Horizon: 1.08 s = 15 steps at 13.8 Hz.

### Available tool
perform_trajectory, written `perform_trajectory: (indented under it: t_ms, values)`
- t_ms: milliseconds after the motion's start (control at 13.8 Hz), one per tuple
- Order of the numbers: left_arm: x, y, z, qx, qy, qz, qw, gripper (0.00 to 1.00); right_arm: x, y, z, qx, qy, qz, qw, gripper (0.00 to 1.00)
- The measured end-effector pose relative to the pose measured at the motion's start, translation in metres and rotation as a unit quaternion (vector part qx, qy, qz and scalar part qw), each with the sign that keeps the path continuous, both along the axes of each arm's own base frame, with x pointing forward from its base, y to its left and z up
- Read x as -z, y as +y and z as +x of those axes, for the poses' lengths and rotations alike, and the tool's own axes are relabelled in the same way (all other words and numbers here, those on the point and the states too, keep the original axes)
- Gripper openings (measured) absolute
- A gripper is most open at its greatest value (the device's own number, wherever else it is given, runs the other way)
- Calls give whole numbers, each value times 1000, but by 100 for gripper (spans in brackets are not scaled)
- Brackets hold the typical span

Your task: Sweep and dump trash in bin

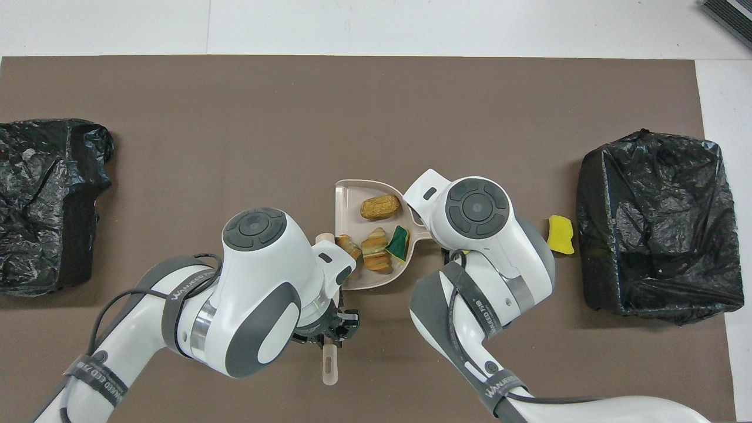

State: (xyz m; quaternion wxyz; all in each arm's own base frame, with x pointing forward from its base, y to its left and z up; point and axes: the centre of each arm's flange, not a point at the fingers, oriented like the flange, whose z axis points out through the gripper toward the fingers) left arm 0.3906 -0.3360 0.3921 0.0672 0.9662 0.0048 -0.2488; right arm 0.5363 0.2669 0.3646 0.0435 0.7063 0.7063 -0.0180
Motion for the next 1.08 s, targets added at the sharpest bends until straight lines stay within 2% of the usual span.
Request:
perform_trajectory:
  t_ms: [289, 506, 795, 1085]
  values:
    - [9, 15, -8, 12, -3, 36, 999, 26, 0, 0, 0, 0, 0, 0, 1000, 31]
    - [8, 27, -13, 20, -5, 88, 996, 26, 0, 0, 0, 0, 0, 0, 1000, 31]
    - [13, 39, -26, 10, -10, 101, 995, 26, 0, 0, 0, 0, 0, 0, 1000, 31]
    - [28, 60, -24, -15, -18, 102, 994, 26, 0, 0, 0, 0, 0, 0, 1000, 31]
